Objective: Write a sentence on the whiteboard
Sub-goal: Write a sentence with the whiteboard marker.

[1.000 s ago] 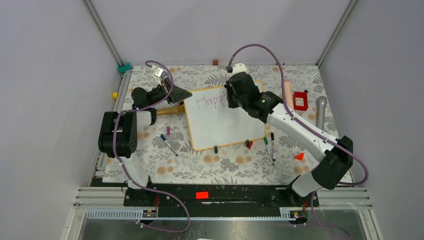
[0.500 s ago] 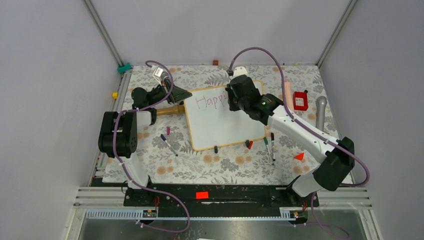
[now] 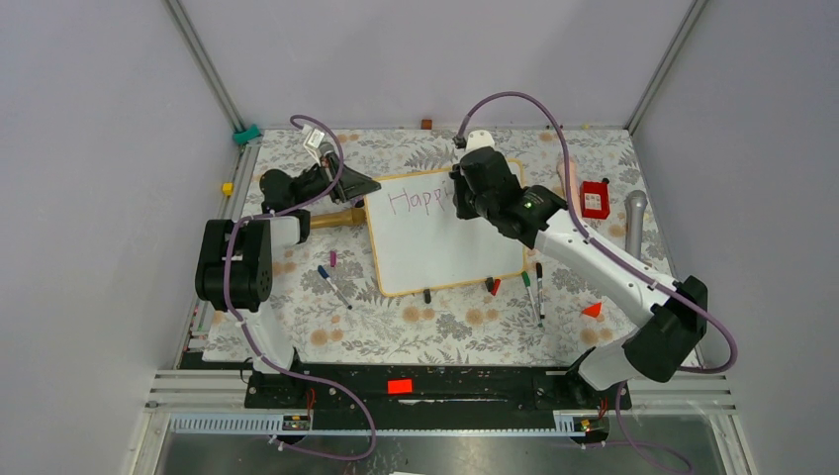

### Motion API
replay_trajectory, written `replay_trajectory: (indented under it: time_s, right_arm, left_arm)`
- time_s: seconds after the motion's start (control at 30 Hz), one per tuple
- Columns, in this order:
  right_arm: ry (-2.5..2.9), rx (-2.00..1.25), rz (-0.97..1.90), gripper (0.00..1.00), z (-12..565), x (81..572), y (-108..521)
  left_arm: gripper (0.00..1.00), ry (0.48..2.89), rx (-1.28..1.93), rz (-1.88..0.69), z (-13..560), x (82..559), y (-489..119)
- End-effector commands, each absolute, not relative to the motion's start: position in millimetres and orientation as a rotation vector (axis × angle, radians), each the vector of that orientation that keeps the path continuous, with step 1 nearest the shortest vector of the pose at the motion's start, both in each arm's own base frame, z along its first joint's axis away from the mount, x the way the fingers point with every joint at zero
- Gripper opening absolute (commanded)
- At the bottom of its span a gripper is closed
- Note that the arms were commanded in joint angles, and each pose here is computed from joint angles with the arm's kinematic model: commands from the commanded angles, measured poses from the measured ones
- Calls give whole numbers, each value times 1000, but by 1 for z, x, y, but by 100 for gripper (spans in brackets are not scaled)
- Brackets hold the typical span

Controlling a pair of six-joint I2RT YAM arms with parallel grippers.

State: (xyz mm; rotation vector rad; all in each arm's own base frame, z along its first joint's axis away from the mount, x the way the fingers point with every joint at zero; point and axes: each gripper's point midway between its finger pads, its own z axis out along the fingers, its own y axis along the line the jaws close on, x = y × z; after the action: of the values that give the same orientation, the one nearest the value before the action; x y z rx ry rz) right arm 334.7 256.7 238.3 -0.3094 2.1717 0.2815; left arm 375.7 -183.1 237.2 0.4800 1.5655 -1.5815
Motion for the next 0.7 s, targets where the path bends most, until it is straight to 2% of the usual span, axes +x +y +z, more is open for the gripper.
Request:
replay_trajectory:
  time_s: [0.0,0.67]
  right_arm:
    - [2072,-261,330,0,285,340,249]
    - [2044,-258,363,0,299,334,237]
  left_arm:
    - [0,1486,599,-1548,259,371,-185]
    - [0,1490,554,-1539,253,371,-183]
